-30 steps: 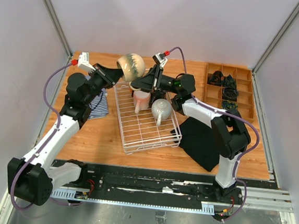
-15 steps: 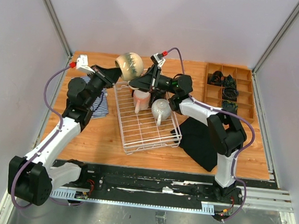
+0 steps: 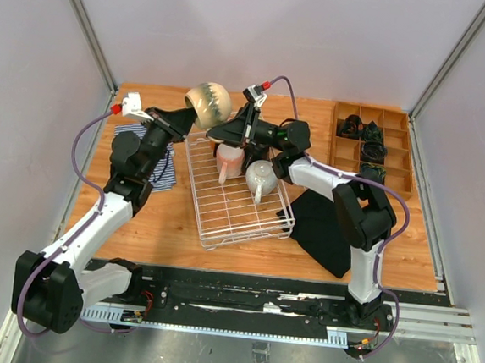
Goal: Load the cups into the dish rack
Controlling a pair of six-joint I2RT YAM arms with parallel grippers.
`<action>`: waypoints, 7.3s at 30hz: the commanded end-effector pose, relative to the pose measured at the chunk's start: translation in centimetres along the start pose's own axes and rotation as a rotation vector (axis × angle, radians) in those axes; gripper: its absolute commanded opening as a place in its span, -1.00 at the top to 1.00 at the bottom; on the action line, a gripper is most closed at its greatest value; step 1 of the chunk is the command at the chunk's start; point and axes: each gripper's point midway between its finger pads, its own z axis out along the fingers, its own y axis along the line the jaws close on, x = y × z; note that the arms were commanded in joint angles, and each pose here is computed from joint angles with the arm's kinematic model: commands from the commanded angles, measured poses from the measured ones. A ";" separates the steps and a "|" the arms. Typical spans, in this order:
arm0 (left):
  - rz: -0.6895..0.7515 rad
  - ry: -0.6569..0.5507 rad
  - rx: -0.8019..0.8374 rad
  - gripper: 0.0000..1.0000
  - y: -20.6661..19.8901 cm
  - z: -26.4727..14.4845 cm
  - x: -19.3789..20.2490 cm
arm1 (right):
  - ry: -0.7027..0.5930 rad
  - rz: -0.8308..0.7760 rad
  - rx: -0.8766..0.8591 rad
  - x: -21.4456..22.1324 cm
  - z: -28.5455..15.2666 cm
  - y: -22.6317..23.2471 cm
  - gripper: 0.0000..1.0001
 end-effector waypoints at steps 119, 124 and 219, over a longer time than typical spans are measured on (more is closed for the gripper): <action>0.024 0.124 -0.408 -0.60 2.7 -8.9 -3.9 | -0.160 -0.321 1.906 14.9 -15.6 -16.8 -0.09; 0.011 0.129 -0.401 -0.60 2.8 -8.9 -3.6 | -0.182 -0.327 1.895 14.4 -15.5 -16.2 -0.06; 0.733 0.048 -0.383 -0.99 24.2 -12.7 5.3 | -0.421 -0.974 1.896 0.6 -52.5 -10.0 -0.97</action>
